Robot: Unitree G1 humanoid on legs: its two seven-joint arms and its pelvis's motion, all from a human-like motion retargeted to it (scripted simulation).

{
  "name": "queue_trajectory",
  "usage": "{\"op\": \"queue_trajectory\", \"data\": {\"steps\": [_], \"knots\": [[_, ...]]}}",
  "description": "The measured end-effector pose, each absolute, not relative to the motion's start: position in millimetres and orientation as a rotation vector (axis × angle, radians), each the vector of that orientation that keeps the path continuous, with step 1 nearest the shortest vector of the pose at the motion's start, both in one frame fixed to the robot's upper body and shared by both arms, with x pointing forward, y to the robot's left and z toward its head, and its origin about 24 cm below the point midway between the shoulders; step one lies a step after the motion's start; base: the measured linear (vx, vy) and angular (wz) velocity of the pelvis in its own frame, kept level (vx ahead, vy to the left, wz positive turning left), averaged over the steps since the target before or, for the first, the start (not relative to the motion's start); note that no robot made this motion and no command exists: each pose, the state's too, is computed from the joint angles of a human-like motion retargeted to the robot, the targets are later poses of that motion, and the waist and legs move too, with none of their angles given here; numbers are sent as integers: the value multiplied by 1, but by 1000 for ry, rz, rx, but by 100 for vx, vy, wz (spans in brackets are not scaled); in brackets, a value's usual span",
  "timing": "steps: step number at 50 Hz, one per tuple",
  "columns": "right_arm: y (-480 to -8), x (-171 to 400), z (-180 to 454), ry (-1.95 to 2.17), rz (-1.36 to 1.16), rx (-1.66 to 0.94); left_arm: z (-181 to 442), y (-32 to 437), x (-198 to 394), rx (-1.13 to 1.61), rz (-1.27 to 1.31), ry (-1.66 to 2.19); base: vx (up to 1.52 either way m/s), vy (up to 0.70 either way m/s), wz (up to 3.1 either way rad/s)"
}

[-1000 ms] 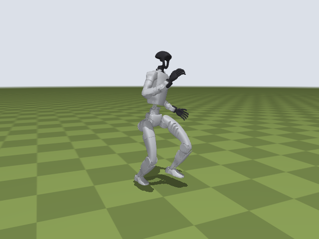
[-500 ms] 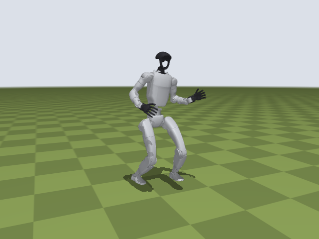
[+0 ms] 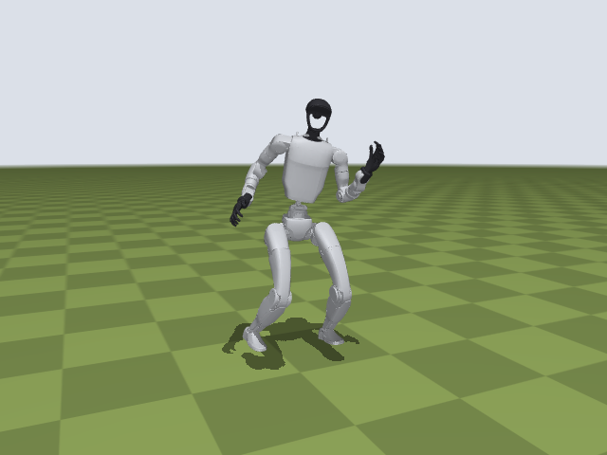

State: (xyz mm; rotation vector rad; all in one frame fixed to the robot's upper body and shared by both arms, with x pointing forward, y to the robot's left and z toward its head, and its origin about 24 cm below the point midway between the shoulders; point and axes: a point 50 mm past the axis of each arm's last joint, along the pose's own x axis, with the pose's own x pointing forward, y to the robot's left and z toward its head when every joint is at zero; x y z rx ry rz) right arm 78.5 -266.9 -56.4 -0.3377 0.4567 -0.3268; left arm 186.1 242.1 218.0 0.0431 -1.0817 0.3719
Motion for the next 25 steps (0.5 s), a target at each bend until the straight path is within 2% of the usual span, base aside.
{"op": "queue_trajectory", "data": {"steps": [7, 16, 20, 25], "knots": [[-242, 123, -33, 209, -421, -247, 167, 245, 193, 115, 378, -797, 5, -16, -1], [-205, 178, -13, 37, -270, -148, 103, 227, 194, 285, 184, -427, 1, -19, -4], [-211, 190, -9, 20, -253, -176, 79, 229, 188, 329, 157, -299, -2, -15, -21], [-240, 190, -5, 15, -345, -247, 57, 237, 173, 372, 167, -184, -8, -10, -16]]}}
